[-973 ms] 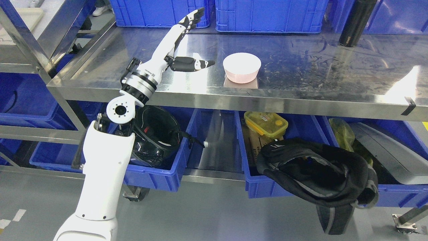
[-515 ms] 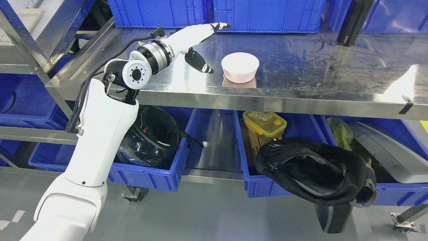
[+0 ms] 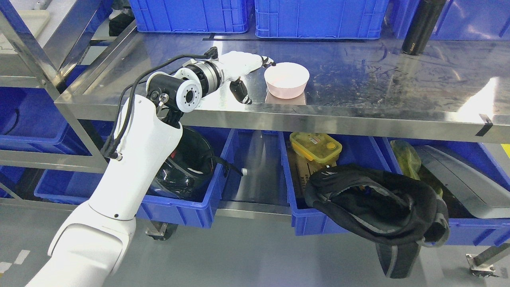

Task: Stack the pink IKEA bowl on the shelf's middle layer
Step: 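Reach the left hand forward along the shelf toward the pink bowl, then hook the left hand fingers over the pink bowl's rim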

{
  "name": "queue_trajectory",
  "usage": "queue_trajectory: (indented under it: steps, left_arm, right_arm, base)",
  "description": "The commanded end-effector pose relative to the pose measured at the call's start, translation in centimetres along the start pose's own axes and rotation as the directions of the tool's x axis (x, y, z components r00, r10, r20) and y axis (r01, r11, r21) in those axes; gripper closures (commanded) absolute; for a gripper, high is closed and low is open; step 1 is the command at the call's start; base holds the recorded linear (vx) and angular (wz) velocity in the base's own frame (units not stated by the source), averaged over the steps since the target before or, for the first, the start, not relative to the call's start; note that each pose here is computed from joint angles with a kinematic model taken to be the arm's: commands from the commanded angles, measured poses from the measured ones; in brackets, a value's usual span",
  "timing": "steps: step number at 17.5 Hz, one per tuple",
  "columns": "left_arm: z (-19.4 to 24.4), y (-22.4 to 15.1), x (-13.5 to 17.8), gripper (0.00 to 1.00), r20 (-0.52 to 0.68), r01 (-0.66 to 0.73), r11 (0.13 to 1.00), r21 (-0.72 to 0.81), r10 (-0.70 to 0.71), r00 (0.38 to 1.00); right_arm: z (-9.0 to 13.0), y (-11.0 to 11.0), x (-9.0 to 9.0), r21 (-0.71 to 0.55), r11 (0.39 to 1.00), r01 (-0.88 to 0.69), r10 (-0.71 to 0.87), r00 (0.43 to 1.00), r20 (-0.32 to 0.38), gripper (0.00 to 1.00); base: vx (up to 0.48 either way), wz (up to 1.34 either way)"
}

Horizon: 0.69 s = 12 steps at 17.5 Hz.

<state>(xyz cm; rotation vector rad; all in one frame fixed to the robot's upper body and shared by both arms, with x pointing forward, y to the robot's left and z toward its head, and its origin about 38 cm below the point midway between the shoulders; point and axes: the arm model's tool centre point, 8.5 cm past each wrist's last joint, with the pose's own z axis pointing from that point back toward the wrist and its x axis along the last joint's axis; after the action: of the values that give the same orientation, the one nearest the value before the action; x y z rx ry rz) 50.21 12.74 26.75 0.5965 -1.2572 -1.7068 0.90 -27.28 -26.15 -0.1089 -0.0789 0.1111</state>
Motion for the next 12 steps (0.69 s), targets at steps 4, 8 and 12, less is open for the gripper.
queue_trajectory:
  steps: [4, 8, 12]
  left_arm:
    - [-3.9, -0.6, 2.2, 0.35, 0.008, 0.01, 0.997, -0.072, -0.009, 1.0]
    - [-4.4, -1.4, 1.3, 0.35, -0.017, -0.002, 0.994, -0.105, 0.001, 1.0]
    - [-5.0, -1.8, 1.0, 0.35, -0.033, -0.006, 0.992, -0.126, 0.001, 0.999]
  right_arm:
    - [0.0, -1.0, -1.0, -0.016, 1.0, -0.002, 0.002, 1.0, -0.007, 0.0]
    - [0.0, -1.0, -1.0, -0.016, 1.0, -0.002, 0.002, 1.0, -0.007, 0.0]
    - [0.0, -1.0, -1.0, -0.016, 1.0, -0.002, 0.002, 1.0, -0.007, 0.0]
  base:
    - [0.0, 0.0]
    - [0.0, 0.0]
    - [0.0, 0.0]
